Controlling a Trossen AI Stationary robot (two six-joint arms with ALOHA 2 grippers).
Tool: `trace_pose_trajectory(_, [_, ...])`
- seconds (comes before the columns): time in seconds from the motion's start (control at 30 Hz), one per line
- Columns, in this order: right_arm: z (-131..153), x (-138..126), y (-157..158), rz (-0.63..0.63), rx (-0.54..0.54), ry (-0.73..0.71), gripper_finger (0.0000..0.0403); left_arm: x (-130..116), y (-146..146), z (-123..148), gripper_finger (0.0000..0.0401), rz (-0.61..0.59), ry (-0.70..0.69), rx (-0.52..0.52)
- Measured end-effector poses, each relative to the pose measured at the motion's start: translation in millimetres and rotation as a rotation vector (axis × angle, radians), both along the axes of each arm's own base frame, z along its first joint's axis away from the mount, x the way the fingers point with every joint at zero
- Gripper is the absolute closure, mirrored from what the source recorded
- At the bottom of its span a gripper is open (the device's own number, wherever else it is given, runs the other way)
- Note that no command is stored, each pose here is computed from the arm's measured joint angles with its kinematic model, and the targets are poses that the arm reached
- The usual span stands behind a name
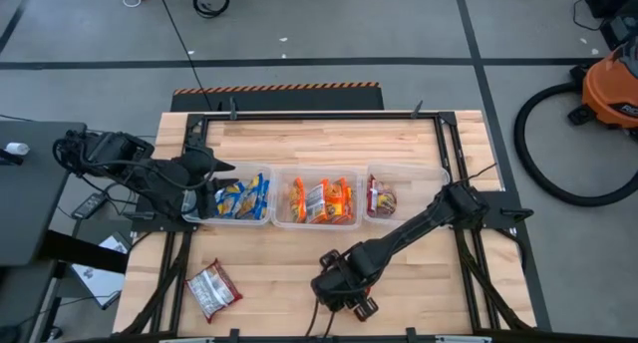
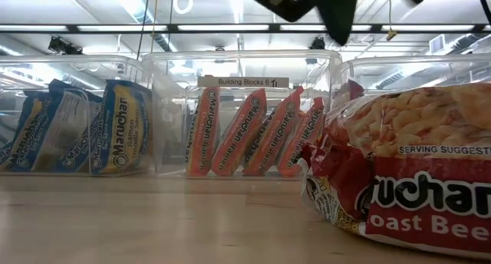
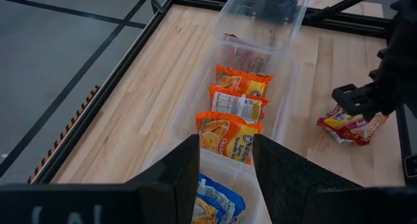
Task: Sort Maruchan noodles
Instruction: Put the red noodle pack into the right transparent bin
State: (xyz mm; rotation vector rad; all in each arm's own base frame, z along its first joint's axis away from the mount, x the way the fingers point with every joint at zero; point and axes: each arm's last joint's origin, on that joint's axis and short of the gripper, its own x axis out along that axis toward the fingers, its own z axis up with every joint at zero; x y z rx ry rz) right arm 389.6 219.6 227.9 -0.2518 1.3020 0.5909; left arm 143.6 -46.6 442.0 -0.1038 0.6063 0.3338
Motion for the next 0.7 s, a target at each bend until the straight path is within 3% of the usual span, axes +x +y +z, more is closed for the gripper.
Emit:
trace_pose_trajectory(0.1, [-2.5,0.2,-1.0,0.017,-0.001,0.0,0.0231,-0.1,0.1,0.0,0.0253,0.0,0.0,0.0])
trace_pose_trajectory(0.23, [-26.9,-1.1,-0.8,0.025,-0.015,0.051,0.0231,-0.1,0.0,0.0,0.0253,0.0,0.0,0.0])
trace_pose_trajectory(0.37, [-43.0,-5.8,-0.3,-0.029,-0.037,0.125,0.0231,-0.2,0.0,0.0,0.0253,-0.001,0.0,0.0])
trace_pose_trajectory(0.53, [-41.0,-21.7,0.0,-0.028,-0.09,0.266,0.0231,0.7,-0.3,1.0,0.0253,0.0,-0.013,-0.006])
trace_pose_trajectory(0.7, [-9.5,-23.3,-4.1,0.01,-0.064,0.211,0.0231,2.3,-1.0,2.8,0.0253,0.0,-0.037,-0.017])
